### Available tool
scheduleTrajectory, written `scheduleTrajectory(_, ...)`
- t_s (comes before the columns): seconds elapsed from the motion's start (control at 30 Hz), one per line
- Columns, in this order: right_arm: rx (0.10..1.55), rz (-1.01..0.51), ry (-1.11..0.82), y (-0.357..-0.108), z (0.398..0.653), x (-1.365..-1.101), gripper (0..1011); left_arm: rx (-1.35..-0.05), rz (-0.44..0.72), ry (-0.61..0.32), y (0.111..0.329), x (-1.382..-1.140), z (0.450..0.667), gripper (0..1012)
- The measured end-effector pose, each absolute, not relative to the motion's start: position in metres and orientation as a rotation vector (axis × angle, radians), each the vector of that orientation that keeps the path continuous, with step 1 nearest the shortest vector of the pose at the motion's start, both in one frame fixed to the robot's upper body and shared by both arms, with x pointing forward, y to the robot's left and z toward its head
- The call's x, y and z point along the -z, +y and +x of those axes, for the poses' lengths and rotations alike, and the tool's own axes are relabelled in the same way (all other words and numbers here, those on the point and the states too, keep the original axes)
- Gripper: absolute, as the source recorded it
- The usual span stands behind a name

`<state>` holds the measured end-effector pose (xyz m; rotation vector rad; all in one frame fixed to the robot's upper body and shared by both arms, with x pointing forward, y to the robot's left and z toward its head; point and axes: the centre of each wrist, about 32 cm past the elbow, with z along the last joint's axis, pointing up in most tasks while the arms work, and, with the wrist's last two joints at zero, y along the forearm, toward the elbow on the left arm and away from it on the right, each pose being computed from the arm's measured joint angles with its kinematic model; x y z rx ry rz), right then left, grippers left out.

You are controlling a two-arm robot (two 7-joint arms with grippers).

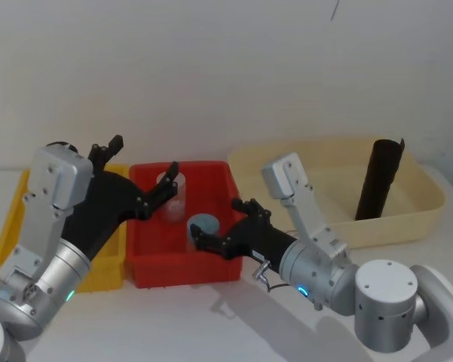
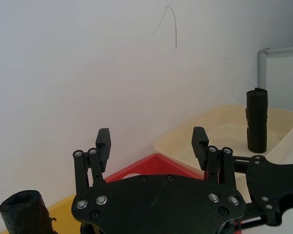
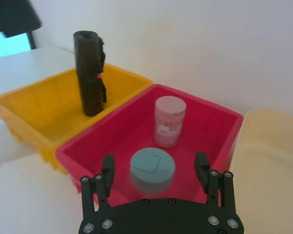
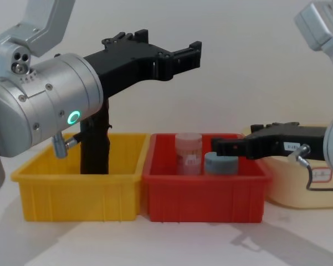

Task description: Pick up the garbage bag with the one hand and transfer it to the other hand.

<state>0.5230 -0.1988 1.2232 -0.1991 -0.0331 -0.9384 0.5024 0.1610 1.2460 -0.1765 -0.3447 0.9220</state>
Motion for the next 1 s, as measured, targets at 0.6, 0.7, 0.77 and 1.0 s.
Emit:
scheduleTrajectory(0.6, 0.896, -0.212, -0.027, -0.187, 0.517, -1.218, 1001, -0.924, -0.176, -0.344, 0.161, -1.246, 0.502, 1001)
scheduleTrajectory(0.7, 0.897, -0.214, -0.026, -0.186, 0.517, -1.217, 1001, -0.924, -0.176, -0.344, 0.161, -1.246, 0.502, 1001)
scheduleTrajectory(0.77, 0.897, -0.215, -0.025, -0.184, 0.518, -1.216, 1001, -0.924, -0.176, -0.344, 0.161, -1.246, 0.502, 1001)
scheduleTrajectory(1.0, 0.904, -0.218, -0.021, -0.181, 0.521, -1.212, 1001, -0.924, -0.176, -0.344, 0.161, -1.246, 0.502, 1001)
